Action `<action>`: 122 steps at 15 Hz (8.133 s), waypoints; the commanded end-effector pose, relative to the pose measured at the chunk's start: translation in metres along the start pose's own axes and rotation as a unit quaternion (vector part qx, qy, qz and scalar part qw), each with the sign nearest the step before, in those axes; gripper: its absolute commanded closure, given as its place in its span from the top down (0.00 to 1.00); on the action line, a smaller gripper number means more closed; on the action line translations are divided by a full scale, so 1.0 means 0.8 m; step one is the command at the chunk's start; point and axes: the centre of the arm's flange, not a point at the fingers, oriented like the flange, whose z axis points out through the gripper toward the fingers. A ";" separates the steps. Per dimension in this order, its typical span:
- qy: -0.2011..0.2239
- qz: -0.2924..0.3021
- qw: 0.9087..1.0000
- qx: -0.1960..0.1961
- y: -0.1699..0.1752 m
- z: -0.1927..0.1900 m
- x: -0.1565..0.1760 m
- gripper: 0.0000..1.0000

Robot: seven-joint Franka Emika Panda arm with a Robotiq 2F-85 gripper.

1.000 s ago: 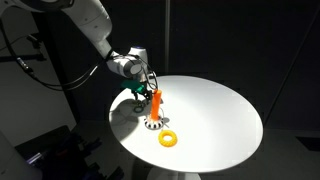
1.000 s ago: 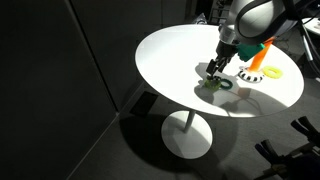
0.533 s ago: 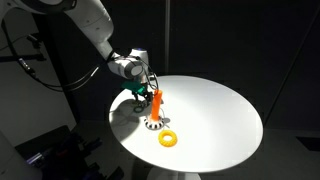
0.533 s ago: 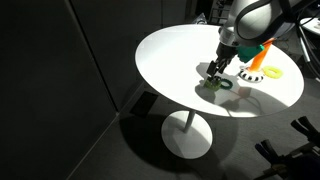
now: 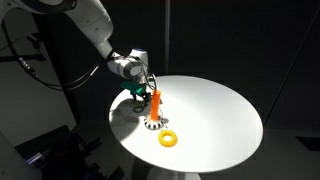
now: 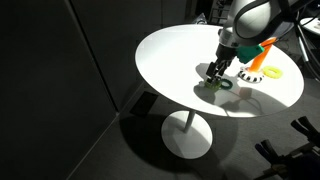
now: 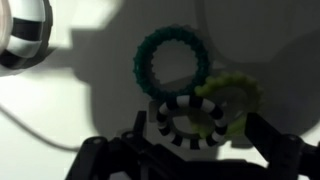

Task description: Put the light green ring around the rod

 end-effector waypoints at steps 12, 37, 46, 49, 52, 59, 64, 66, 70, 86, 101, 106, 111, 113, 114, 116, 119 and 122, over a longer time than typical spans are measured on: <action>0.007 0.004 1.000 0.006 -0.004 -0.033 -0.002 0.03; 0.020 -0.015 1.000 -0.007 0.002 -0.025 -0.021 1.00; 0.038 -0.024 0.999 -0.021 0.006 -0.011 -0.017 1.00; 0.041 -0.027 0.999 -0.023 0.006 -0.007 -0.018 1.00; 0.041 -0.028 0.998 -0.025 0.005 -0.005 -0.020 0.73; 0.039 -0.026 0.998 -0.028 0.004 -0.009 -0.020 0.18; 0.040 -0.023 0.999 -0.029 0.000 -0.025 -0.021 0.00; 0.041 -0.022 0.998 -0.030 0.000 -0.028 -0.021 0.03; 0.044 -0.026 0.998 -0.030 0.000 -0.033 -0.022 0.30; 0.027 -0.047 0.997 -0.057 -0.002 -0.011 -0.033 1.00; 0.040 -0.056 0.995 -0.070 0.004 0.002 -0.026 1.00; 0.050 -0.057 0.994 -0.072 0.006 0.008 -0.025 0.75; 0.050 -0.057 0.994 -0.076 0.002 0.007 -0.026 0.42; 0.050 -0.056 0.994 -0.076 -0.004 0.003 -0.026 0.26; 0.051 -0.054 0.994 -0.078 -0.005 0.001 -0.026 0.17; 0.050 -0.049 0.994 -0.080 -0.005 -0.004 -0.026 0.04; 0.051 -0.041 0.994 -0.083 -0.002 -0.017 -0.026 0.06; 0.053 -0.029 0.995 -0.083 0.002 -0.031 -0.026 0.06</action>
